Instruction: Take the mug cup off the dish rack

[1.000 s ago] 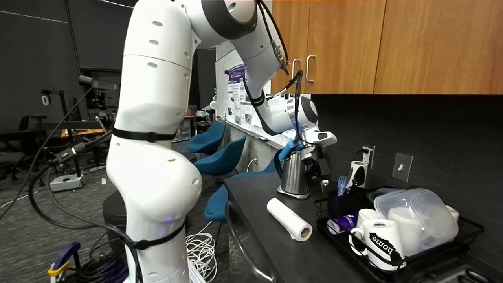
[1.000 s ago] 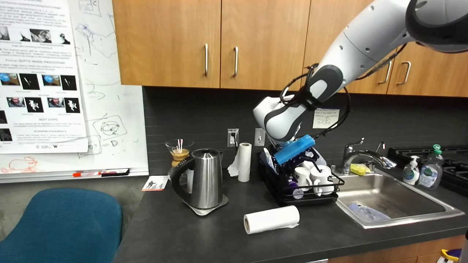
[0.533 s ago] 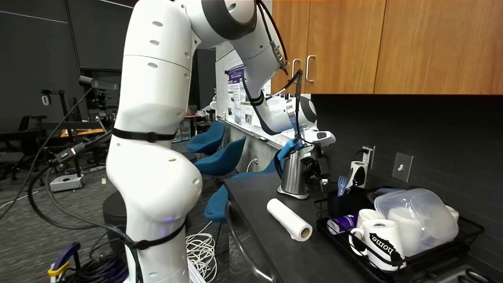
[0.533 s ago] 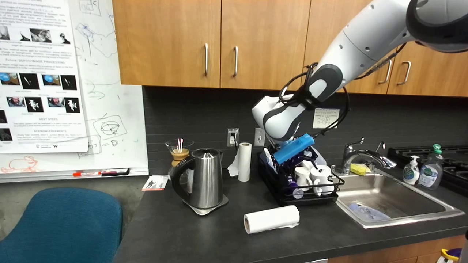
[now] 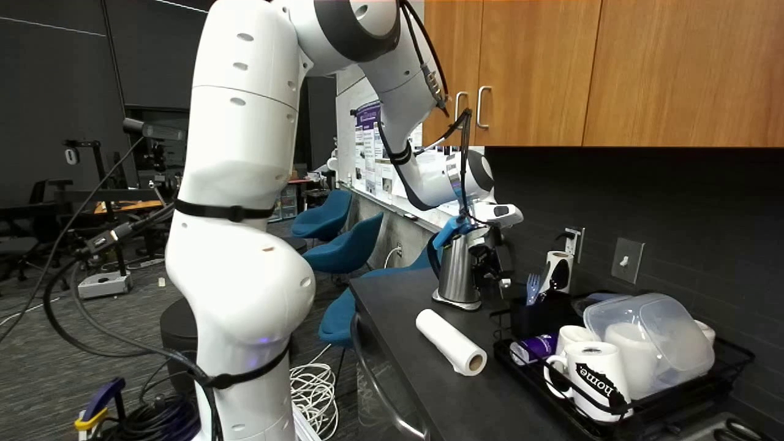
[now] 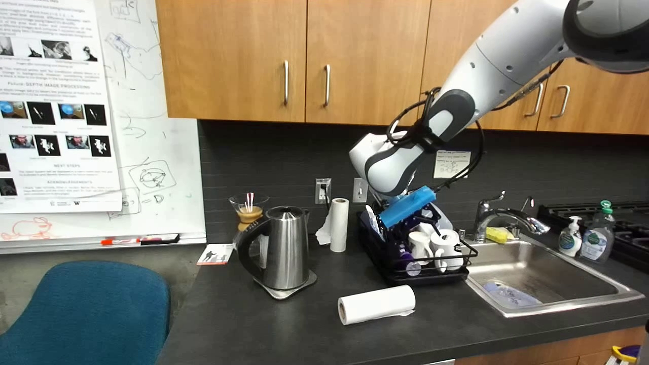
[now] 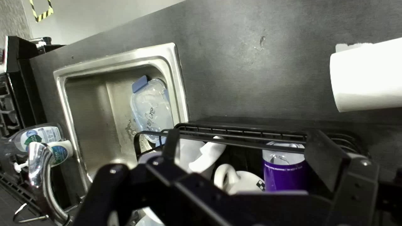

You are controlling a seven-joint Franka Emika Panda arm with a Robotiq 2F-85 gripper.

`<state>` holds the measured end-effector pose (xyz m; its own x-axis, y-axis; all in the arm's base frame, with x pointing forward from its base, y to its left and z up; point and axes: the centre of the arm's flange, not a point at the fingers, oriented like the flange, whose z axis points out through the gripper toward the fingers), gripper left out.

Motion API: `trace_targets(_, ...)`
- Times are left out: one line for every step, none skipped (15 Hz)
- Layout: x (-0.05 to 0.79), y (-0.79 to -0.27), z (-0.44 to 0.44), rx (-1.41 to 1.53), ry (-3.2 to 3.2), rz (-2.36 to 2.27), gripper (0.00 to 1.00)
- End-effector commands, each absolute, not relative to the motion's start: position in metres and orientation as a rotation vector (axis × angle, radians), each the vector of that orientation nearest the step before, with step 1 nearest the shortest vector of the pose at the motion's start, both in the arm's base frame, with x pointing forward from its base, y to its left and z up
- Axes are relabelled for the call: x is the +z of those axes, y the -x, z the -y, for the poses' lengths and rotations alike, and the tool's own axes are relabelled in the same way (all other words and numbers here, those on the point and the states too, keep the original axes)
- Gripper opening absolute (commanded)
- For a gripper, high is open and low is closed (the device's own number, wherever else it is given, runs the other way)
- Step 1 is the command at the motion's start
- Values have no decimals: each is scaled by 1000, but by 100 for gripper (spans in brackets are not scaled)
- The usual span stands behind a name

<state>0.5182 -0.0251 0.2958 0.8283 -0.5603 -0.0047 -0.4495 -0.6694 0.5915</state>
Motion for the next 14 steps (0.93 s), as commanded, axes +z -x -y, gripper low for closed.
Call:
trace_targets(296,-518,25,-248,-2416,738,100)
trace_targets(296,-518,25,-248,-2416,738,100)
trace_targets(296,-518,25,-248,-2416,738,100)
trace_targets(296,-518,25,-248,-2416,738,100)
trace_targets(296,-518,25,-248,-2416,738,100)
trace_targets(294,-521,23,-238,-2409,728,100)
trace_targets(293,-524,20,-218,-2401,720,100)
trace_targets(293,-527,19,-196,-2397,719,100)
trace_targets(294,-529,17,-178,-2394,714,100)
trace_targets(294,-533,17,-148,-2386,720,100)
trace_targets(295,-536,16,-124,-2381,726,100)
trace_targets(296,-539,16,-104,-2377,734,100)
trace_targets(296,-542,16,-91,-2375,739,100)
trace_targets(295,-544,16,-84,-2373,747,100)
